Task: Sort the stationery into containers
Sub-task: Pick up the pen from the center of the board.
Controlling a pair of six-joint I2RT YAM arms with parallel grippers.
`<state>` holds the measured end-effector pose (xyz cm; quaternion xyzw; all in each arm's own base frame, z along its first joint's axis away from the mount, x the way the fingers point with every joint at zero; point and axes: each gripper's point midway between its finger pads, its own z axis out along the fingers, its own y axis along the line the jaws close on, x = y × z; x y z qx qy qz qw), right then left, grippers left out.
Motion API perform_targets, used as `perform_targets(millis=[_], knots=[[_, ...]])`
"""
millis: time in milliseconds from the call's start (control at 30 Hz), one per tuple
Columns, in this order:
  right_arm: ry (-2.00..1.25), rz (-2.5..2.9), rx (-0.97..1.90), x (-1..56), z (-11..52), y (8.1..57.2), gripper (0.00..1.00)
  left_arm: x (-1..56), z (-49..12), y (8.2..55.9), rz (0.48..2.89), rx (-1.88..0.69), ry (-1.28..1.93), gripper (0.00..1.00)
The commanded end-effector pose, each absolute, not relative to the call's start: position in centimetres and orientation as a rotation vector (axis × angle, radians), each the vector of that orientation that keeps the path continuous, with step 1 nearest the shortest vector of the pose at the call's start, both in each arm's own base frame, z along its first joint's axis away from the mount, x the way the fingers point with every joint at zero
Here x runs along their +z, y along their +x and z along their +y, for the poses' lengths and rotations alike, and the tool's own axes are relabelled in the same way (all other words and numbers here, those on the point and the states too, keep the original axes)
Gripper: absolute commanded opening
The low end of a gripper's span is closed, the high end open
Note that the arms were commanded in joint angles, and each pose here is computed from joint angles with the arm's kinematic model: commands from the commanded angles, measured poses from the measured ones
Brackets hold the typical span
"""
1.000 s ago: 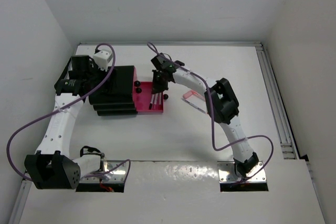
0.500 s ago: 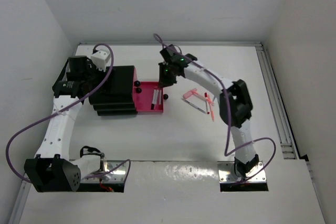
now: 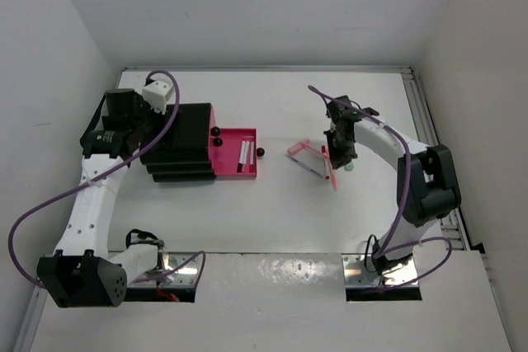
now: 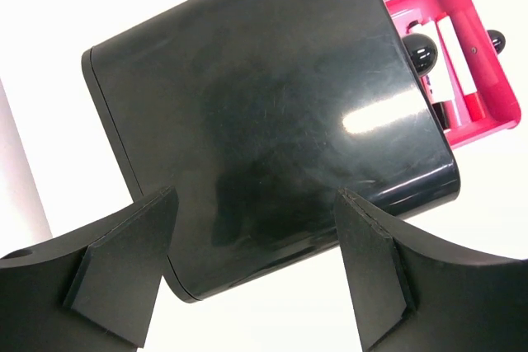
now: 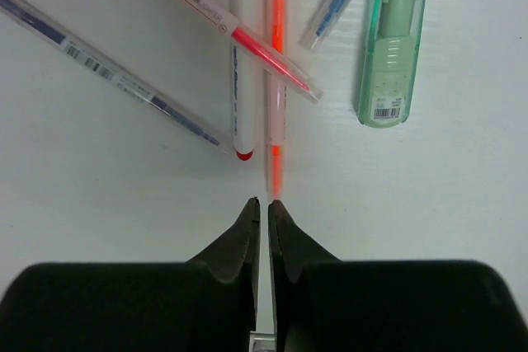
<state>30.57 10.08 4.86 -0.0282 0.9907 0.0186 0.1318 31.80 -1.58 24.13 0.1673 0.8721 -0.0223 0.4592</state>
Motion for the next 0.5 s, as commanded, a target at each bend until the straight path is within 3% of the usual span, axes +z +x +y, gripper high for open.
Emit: perform_targets(millis=[0, 467], knots=[[-0.174, 2.82, 0.023, 5.4, 9.4, 31.5, 0.07, 24.8, -1.7, 31.7, 2.115, -0.045, 0.435, 0.82], [-0.109, 2.849, 0.051, 2.7, 10.7, 34.9, 0.19, 24.0, -1.3, 31.6, 2.137, -0.029, 0.429, 0.83]])
